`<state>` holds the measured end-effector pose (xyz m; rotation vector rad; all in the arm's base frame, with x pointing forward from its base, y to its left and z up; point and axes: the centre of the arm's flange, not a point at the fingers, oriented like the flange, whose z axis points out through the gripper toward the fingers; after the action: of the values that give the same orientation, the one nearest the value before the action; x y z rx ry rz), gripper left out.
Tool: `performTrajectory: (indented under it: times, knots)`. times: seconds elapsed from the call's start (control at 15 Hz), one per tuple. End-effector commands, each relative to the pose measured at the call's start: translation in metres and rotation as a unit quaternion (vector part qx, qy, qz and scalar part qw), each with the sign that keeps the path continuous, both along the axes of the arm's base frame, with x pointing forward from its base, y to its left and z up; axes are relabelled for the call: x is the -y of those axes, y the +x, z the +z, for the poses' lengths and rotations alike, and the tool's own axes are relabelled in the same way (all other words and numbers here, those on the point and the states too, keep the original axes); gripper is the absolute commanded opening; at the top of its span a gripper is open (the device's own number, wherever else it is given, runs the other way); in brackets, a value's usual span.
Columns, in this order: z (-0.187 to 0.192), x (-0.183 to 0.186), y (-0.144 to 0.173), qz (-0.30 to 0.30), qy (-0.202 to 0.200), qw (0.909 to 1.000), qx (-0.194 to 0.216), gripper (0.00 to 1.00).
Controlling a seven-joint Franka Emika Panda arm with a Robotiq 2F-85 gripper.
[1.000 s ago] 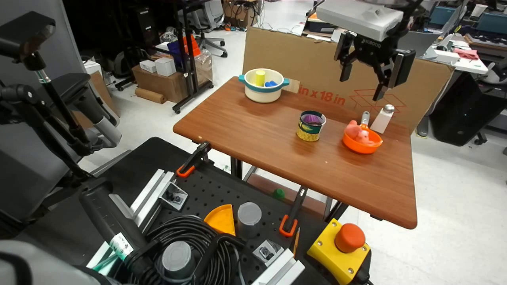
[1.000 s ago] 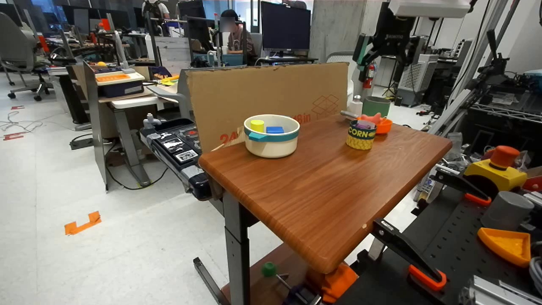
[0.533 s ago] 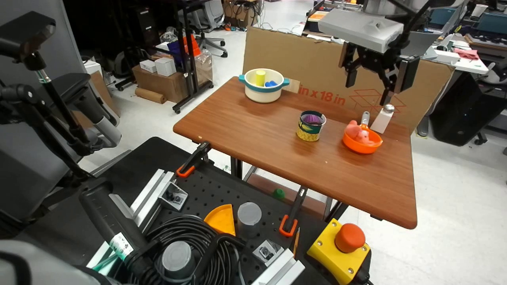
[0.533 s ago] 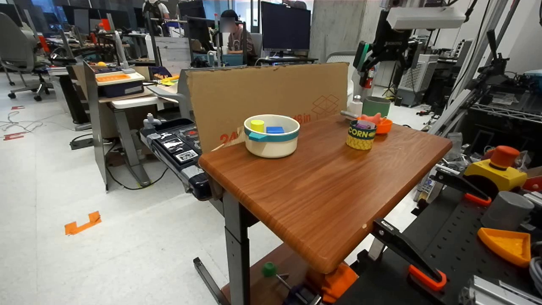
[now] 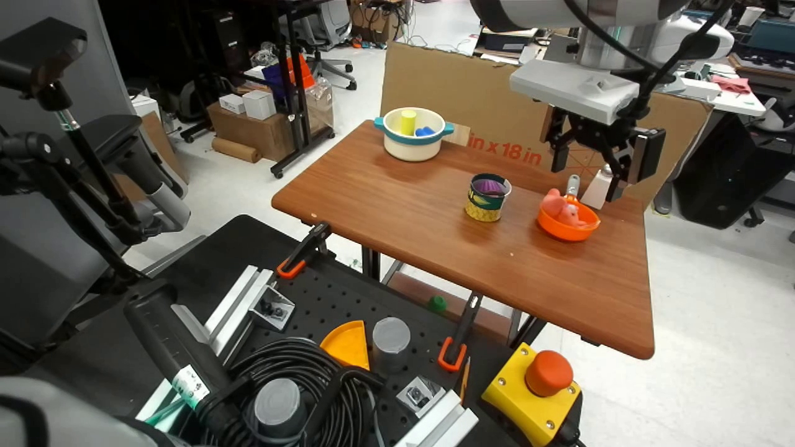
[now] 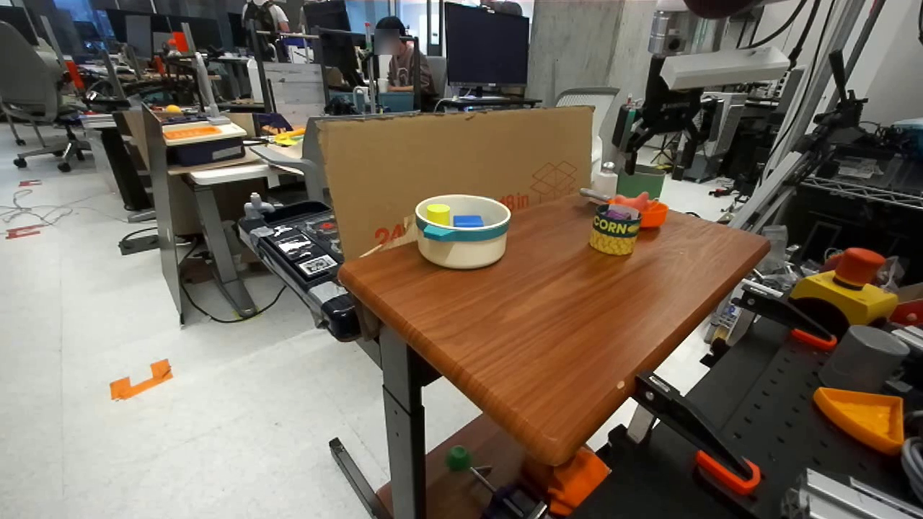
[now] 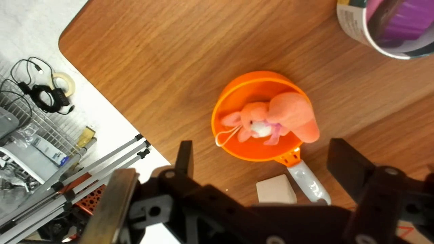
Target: Uncover the can and put the pink ball inside and the red plush to the white bowl
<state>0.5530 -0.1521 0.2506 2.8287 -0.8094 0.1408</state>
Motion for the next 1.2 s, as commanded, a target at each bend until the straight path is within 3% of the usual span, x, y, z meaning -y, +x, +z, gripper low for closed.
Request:
performTrajectory:
  times: [0.0, 0.8, 0.93, 1.13]
  knots:
    - [-0.011, 0.004, 0.009, -0.005, -0.011, 0.9999, -0.011, 1.00]
    - [-0.029, -0.007, 0.019, 0.005, 0.001, 0.9999, -0.014, 1.00]
    - [-0.032, -0.008, 0.022, 0.003, 0.002, 0.9999, -0.015, 0.74]
    - [-0.038, -0.005, 0.024, 0.000, 0.003, 0.9998, -0.021, 0.49]
